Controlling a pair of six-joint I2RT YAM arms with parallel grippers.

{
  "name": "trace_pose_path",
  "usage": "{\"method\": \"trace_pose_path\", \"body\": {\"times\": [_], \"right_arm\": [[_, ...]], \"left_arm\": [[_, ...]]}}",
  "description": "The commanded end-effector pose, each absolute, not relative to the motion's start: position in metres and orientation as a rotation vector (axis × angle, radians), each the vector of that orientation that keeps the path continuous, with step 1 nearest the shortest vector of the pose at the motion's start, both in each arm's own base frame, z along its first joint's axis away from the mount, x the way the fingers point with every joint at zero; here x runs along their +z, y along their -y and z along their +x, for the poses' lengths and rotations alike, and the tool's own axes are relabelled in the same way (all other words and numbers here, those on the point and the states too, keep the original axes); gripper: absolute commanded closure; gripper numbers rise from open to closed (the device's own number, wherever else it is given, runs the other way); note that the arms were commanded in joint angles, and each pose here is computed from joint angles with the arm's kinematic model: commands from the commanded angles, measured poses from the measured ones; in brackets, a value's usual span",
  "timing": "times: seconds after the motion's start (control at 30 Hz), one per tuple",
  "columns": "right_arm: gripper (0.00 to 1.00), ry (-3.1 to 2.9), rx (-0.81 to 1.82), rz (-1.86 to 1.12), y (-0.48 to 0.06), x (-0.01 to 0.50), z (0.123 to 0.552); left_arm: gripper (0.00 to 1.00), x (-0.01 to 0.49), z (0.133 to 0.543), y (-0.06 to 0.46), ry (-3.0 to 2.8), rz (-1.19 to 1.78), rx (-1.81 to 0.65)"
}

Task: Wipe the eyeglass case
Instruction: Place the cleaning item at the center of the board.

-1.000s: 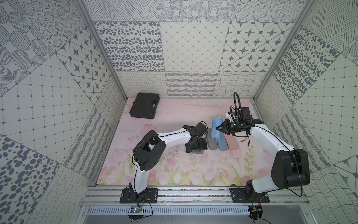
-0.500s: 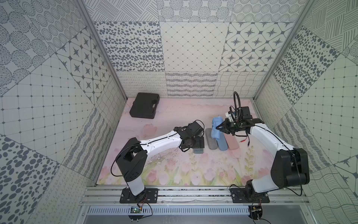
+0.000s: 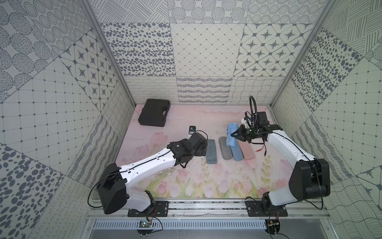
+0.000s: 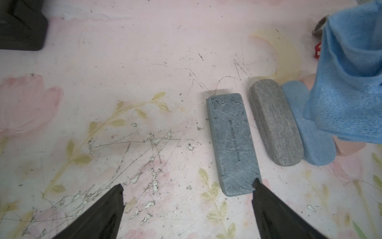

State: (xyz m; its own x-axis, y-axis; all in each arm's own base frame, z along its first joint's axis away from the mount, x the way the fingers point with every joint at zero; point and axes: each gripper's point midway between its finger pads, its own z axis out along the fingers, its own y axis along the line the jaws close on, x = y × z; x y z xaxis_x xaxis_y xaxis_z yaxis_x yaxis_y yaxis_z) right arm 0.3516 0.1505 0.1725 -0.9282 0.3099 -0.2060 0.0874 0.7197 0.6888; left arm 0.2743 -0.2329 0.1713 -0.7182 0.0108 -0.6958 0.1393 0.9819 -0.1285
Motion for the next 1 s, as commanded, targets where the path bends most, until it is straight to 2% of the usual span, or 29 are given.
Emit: {"method": "trace_pose_path", "body": {"times": [0.0, 0.3, 0.47, 0.67, 0.83, 0.9, 0.97], "right_arm": [[1.00, -2.605, 0.953, 0.261, -0.149, 0.185, 0.363], [1.00, -2.686, 0.641, 0.158, -0.162, 0.182, 0.367], [1.00, -2.719, 0.521, -0.031, -0.236, 0.169, 0.359], [1.00, -2.726, 0.411, -0.264, -0.333, 0.147, 0.368], [1.00, -2.719, 0.361, -0.337, -0.379, 0.136, 0.372], [0.93, -2.749, 0.362, -0.353, -0.391, 0.126, 0.365], [0.68, -2.813, 0.448, -0.395, -0.409, 0.111, 0.353]], "left_arm": [[0.00, 0.185, 0.288, 0.185, -2.198, -0.031, -0.180], [0.03, 0.165, 0.272, 0.147, -2.240, 0.084, -0.053], [0.03, 0.166, 0.269, 0.133, -2.249, 0.063, -0.014], [0.06, 0.175, 0.272, 0.124, -2.255, -0.070, -0.158], [0.06, 0.178, 0.266, 0.121, -2.286, -0.058, -0.157], [0.06, 0.177, 0.263, 0.118, -2.288, -0.067, -0.156], [0.06, 0.174, 0.261, 0.116, -2.283, -0.086, -0.171]]}}
